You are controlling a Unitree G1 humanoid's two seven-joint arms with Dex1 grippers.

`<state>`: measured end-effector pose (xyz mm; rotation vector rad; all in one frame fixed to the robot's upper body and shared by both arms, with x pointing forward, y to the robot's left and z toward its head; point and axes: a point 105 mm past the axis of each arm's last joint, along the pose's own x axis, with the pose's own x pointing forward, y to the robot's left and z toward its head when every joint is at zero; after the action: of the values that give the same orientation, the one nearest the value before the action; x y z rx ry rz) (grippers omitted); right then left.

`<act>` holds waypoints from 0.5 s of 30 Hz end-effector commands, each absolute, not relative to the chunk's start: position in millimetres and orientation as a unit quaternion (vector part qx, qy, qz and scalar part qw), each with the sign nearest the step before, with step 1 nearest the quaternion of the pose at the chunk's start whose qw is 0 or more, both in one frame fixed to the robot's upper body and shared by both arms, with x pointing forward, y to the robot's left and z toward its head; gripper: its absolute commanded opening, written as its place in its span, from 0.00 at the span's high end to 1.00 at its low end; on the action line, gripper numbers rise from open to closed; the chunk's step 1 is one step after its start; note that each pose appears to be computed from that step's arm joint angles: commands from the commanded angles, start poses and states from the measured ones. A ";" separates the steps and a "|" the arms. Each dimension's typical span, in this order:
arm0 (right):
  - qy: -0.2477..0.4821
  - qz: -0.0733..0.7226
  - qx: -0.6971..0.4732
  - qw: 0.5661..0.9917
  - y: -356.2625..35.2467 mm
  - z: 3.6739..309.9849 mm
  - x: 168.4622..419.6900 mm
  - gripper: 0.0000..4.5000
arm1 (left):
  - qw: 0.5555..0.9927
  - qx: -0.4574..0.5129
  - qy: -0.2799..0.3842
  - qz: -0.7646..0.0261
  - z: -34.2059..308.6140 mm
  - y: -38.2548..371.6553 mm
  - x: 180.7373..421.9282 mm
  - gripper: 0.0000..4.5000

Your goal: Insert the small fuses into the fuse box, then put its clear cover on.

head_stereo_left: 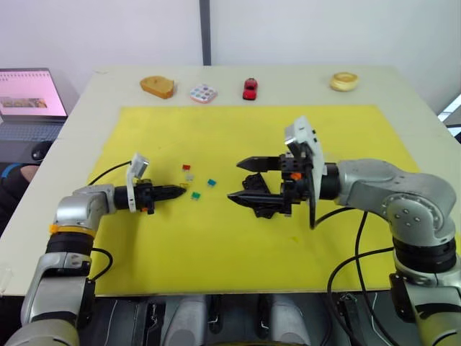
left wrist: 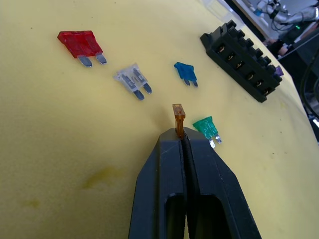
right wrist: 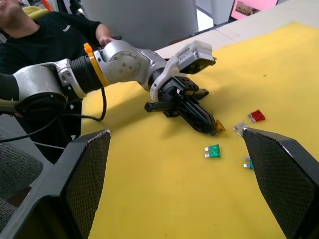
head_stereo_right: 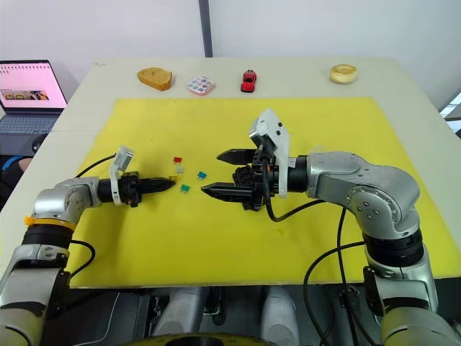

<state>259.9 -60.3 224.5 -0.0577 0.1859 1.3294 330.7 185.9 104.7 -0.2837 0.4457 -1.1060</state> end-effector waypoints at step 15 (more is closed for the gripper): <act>0.088 0.691 0.023 0.717 -51.6 295.3 277.0 0.21 | 0.782 -0.037 0.039 -0.621 249.4 131.2 276.1 1.00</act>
<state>278.6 -53.4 289.1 0.0803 0.2349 1.5023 279.8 135.1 238.1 -0.1044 0.1282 -1.3239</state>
